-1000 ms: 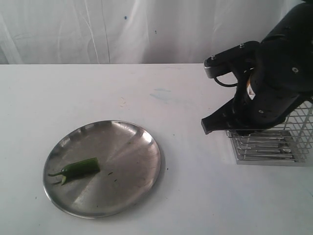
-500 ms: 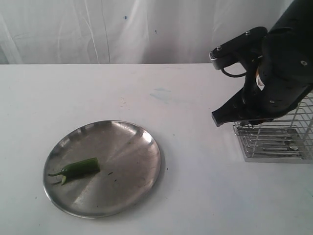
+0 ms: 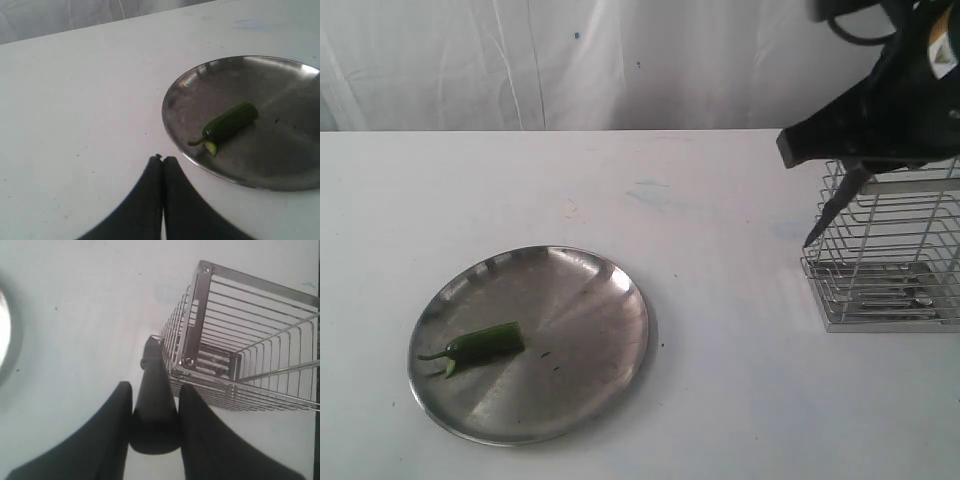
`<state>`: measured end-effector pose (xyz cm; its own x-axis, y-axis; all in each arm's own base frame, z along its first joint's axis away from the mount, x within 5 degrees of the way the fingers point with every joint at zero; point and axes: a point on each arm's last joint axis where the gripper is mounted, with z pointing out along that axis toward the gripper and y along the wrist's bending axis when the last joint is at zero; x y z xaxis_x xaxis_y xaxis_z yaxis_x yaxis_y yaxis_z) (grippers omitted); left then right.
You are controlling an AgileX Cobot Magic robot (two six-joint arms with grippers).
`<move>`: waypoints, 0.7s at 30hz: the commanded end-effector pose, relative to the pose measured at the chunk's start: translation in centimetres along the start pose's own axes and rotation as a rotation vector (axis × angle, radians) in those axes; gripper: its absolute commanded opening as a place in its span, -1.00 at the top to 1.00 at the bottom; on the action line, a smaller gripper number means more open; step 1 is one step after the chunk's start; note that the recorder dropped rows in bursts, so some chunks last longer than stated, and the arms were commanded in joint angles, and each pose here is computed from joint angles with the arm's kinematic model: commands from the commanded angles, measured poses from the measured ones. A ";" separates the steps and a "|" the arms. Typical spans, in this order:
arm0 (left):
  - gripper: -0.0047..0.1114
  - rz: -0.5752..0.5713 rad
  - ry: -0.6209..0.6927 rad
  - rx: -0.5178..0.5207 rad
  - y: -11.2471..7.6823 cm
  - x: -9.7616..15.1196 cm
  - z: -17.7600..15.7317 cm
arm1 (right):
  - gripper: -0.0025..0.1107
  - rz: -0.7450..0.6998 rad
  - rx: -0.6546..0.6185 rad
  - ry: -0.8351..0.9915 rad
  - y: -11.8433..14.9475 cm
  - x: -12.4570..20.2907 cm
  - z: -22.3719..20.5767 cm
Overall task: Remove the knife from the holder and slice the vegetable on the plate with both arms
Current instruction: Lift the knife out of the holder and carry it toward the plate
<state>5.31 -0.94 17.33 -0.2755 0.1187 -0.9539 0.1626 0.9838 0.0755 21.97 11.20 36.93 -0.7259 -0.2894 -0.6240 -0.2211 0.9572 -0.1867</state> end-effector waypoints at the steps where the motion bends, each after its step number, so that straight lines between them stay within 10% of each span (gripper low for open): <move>1: 0.92 -0.006 -0.005 0.006 0.0 0.1 0.0 | 0.96 -0.044 -0.106 -0.008 -0.1 0.2 -2.7; 21: 0.92 -0.006 -0.005 0.006 0.0 0.1 0.0 | 0.96 0.145 -0.573 -0.495 4.6 -0.9 -0.4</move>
<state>5.31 -0.94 17.33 -0.2755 0.1187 -0.9539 0.1626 0.9838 0.0755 20.76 15.64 39.19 -0.4542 -0.0351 -0.8902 -0.5582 0.7900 0.2537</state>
